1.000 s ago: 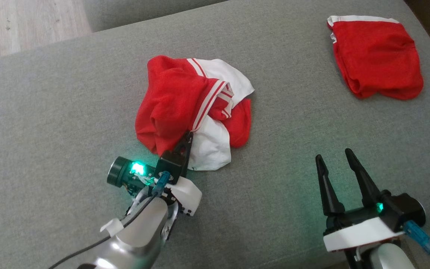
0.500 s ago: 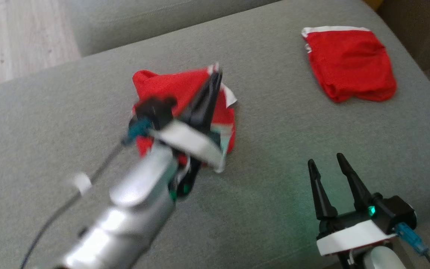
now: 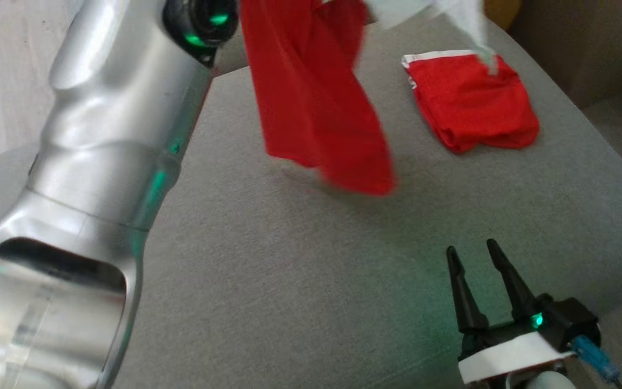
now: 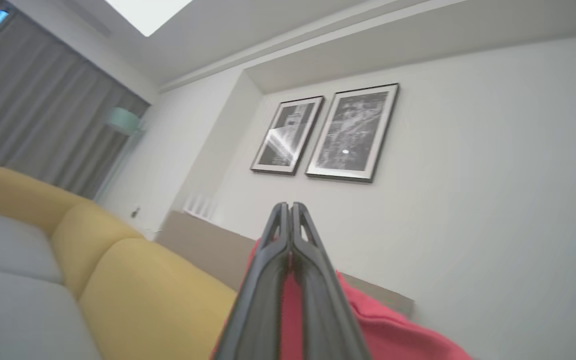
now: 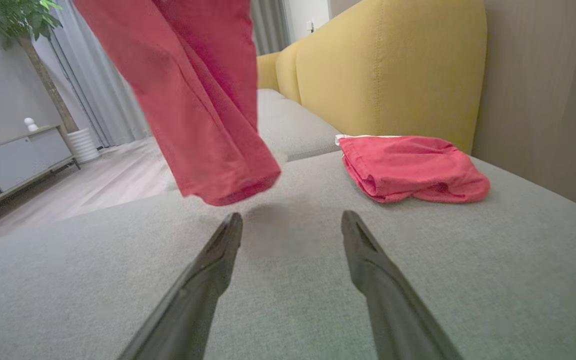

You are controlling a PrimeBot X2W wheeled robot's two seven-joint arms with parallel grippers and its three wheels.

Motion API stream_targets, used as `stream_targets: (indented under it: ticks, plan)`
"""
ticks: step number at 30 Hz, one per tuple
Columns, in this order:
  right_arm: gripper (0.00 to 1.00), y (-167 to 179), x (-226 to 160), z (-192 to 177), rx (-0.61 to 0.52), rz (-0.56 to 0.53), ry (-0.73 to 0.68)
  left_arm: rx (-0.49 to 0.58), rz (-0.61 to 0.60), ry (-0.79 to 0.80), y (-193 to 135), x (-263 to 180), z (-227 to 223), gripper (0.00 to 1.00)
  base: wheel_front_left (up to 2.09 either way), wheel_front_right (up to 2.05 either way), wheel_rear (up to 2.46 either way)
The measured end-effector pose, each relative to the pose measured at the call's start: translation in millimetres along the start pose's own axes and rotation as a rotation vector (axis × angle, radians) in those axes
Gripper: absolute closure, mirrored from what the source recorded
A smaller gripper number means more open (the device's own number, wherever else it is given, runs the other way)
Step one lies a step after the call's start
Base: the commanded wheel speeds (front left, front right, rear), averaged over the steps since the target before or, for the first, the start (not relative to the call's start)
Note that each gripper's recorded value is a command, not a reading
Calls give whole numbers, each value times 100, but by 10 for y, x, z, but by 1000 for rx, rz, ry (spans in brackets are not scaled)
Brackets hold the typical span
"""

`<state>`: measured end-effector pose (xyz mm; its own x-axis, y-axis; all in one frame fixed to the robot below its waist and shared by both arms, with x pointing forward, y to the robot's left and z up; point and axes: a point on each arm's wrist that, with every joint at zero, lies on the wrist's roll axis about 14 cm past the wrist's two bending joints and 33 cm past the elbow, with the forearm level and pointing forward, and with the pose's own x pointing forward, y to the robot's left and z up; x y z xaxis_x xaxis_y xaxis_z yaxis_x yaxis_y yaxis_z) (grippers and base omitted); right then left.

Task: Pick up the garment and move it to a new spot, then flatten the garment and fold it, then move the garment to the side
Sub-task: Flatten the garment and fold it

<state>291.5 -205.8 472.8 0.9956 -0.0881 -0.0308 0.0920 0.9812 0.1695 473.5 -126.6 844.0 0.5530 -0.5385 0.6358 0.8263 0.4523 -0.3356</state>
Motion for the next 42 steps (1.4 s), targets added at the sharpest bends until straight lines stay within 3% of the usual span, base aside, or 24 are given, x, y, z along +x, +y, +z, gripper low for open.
stream_targets:
  ticks: [4, 9, 12, 15, 20, 21, 22, 27, 31, 37, 42]
  plan:
    - [0, 75, 68, 19, 9, 29, -7, 15, 215, 106, 717, -476, -364, 100, 0, 0, 0]
    - [0, 202, 176, -2, 9, 76, 1, -8, 646, 369, 1825, -2141, -1168, 100, 0, 0, 0]
    - [0, 277, 241, -41, 7, 102, 15, -21, 858, 450, 2180, -3106, -1299, 100, 0, 0, 0]
    - [0, 344, 307, -100, -5, 128, 35, -31, 977, 472, 2322, -3668, -1287, 100, 0, 0, 0]
    - [0, 444, 387, -177, -8, 162, 60, -25, 1003, 424, 2400, -3802, -1145, 100, 0, 0, 0]
    - [0, 468, 407, -193, -8, 170, 65, -12, 1002, 405, 2426, -3786, -1083, 63, 0, 0, 0]
    - [0, 491, 424, -210, -7, 178, 70, 12, 994, 394, 2445, -3768, -1025, 0, 0, 0, 0]
    - [0, 583, 464, -263, -11, 209, 86, 241, 900, 382, 2371, -3655, -744, 0, 0, 0, 0]
    - [0, 618, 469, -259, -11, 221, 84, 397, 827, 435, 2056, -3755, -795, 0, 0, 0, 0]
    - [0, 685, 478, -271, -9, 242, 87, 431, 653, 622, 1456, -3999, -1329, 0, 0, 0, 0]
    - [0, 713, 473, -309, -7, 250, 100, 409, 542, 760, 1251, -4101, -1736, 0, 0, 0, 0]
